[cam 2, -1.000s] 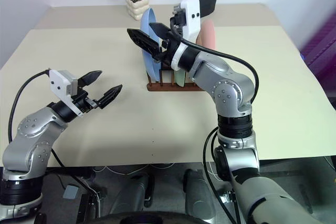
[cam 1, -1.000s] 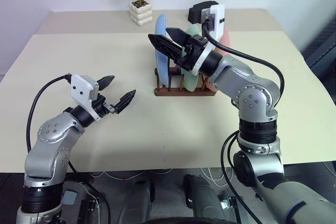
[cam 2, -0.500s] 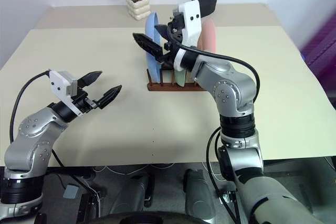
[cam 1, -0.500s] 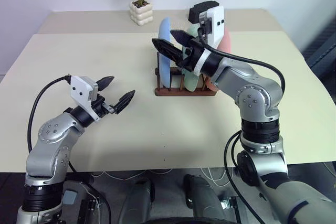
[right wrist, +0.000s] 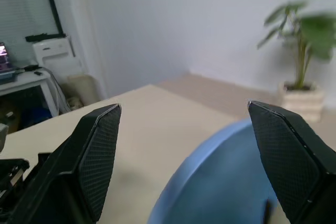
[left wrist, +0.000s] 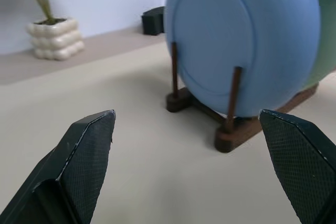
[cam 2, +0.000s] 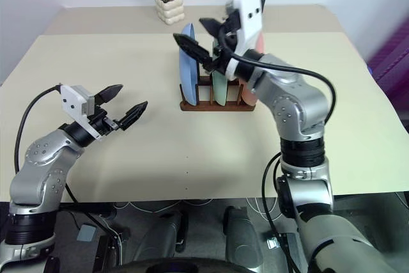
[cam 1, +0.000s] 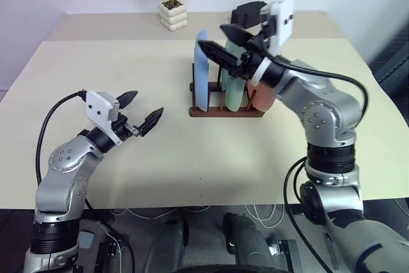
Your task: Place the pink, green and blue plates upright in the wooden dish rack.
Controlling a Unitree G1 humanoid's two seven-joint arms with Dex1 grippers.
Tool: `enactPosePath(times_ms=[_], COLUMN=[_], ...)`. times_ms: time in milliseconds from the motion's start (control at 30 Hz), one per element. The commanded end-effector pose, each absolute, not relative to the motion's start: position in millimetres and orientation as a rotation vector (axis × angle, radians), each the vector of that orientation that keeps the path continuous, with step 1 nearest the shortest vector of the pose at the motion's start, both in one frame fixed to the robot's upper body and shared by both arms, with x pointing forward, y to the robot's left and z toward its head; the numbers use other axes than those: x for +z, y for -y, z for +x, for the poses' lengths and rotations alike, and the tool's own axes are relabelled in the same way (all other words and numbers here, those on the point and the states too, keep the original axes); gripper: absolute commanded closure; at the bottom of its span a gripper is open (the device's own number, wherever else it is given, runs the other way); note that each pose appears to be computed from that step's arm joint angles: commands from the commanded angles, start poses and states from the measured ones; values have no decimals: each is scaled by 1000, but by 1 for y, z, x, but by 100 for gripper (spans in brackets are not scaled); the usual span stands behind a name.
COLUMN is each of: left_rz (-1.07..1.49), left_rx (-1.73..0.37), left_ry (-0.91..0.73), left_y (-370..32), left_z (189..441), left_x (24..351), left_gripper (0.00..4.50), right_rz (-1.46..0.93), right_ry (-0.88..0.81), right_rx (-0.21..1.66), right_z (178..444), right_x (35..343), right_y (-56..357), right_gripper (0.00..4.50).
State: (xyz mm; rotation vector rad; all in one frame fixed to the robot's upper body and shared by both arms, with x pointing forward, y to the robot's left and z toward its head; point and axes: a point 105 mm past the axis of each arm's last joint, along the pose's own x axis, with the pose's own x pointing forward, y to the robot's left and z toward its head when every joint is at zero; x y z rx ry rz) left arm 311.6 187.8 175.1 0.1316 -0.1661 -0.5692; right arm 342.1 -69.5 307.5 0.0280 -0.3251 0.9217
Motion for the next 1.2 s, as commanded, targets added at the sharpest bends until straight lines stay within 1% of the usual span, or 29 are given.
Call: enactPosePath(times_ms=[33, 67, 200, 300, 400, 467, 533, 600, 700, 833, 1000, 1200], left_rz=[178, 184, 211, 235, 254, 267, 284, 284, 277, 255, 240, 213], left_rx=[-502, -489, -412, -372, -347, -331, -307, -293, -293, -299, -300, -327], left_ry=[231, 233, 242, 232, 204, 178, 139, 117, 114, 78, 62, 57], left_y=[-199, -201, -217, -226, -230, -234, -240, -244, -248, -250, -250, -246], left_z=[316, 318, 325, 330, 335, 338, 340, 338, 335, 330, 327, 318], left_x=[189, 190, 192, 188, 179, 170, 157, 149, 147, 137, 132, 131], left_gripper=[0, 0, 0, 0, 0, 0, 0, 0, 0, 0, 0, 0], right_rz=[-76, -100, -220, -226, -218, -197, -152, -91, -92, -68, -53, -52], right_ry=[487, 492, 465, 422, 355, 298, 227, 180, 114, 69, 67, 67], right_rx=[918, 908, 724, 591, 526, 486, 448, 424, 409, 393, 386, 400], right_z=[326, 325, 334, 340, 342, 344, 344, 342, 340, 341, 347, 355], right_x=[339, 340, 338, 327, 300, 276, 245, 221, 190, 163, 155, 157], right_y=[101, 109, 177, 224, 256, 273, 289, 299, 304, 304, 301, 298], right_gripper=[58, 58, 58, 58, 58, 58, 58, 58, 58, 58, 58, 58])
